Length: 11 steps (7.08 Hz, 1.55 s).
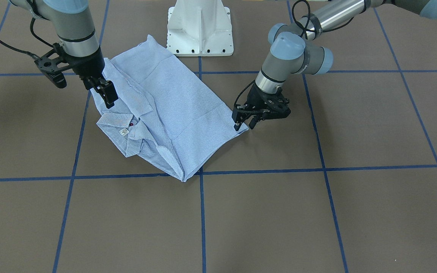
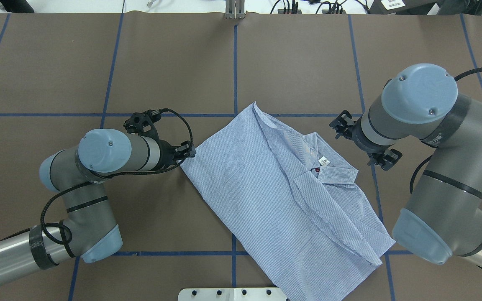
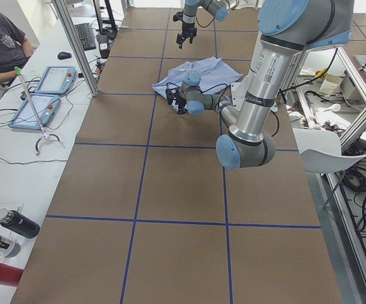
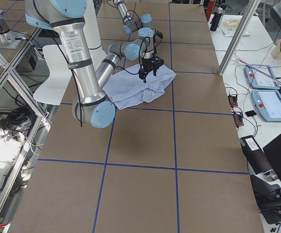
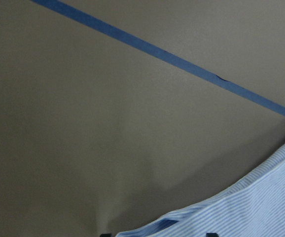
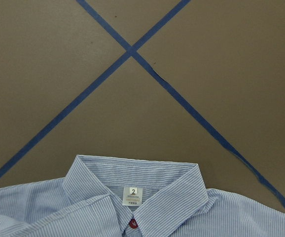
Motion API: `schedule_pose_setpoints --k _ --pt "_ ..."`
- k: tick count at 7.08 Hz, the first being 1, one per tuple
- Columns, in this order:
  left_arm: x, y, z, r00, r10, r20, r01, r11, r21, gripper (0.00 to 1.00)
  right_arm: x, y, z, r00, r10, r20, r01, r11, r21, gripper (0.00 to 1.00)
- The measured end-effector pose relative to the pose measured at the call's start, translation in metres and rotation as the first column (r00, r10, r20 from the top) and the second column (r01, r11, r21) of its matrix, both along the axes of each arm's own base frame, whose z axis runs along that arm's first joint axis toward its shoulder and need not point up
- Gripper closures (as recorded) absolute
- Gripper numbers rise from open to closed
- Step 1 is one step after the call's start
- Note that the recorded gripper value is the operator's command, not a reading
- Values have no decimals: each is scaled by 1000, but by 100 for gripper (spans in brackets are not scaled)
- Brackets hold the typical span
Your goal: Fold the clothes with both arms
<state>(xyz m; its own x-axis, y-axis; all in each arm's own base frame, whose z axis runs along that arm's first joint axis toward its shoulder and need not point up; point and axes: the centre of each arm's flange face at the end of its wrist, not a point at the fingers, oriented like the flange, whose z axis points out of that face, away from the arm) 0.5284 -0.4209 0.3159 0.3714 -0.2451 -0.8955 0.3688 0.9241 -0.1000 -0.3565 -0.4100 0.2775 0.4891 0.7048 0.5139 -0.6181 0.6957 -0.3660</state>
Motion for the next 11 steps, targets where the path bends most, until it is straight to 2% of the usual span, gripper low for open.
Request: schedule_pose_setpoints --k 1,4,5,6,8,9,10,11 --pt "1 0 0 1000 0 1 0 1000 -1 100 1 -2 1 1000 5 1 -5 1000 1 0" --pt "-2 -4 2 1000 -11 6 11 1000 3 100 4 -6 0 1000 15 4 -15 1000 1 0" --pt "-11 -13 3 1000 -21 17 20 999 28 100 5 -6 0 1000 17 4 -17 1000 1 0" --pt "-26 -30 3 999 -26 39 22 996 89 100 5 -7 0 1000 19 4 -19 1000 1 0" --pt "-60 -93 12 991 -81 107 61 981 183 100 6 -7 0 1000 20 5 -20 1000 0 0" --pt "-63 -141 13 982 -133 136 105 974 200 100 6 -7 0 1000 19 6 -19 1000 1 0" --pt "-56 -195 6 970 -184 160 148 965 215 84 6 -7 0 1000 18 6 -18 1000 1 0" --pt "-47 -242 -4 956 -234 179 189 954 234 16 5 -6 0 1000 17 6 -17 1000 0 0"
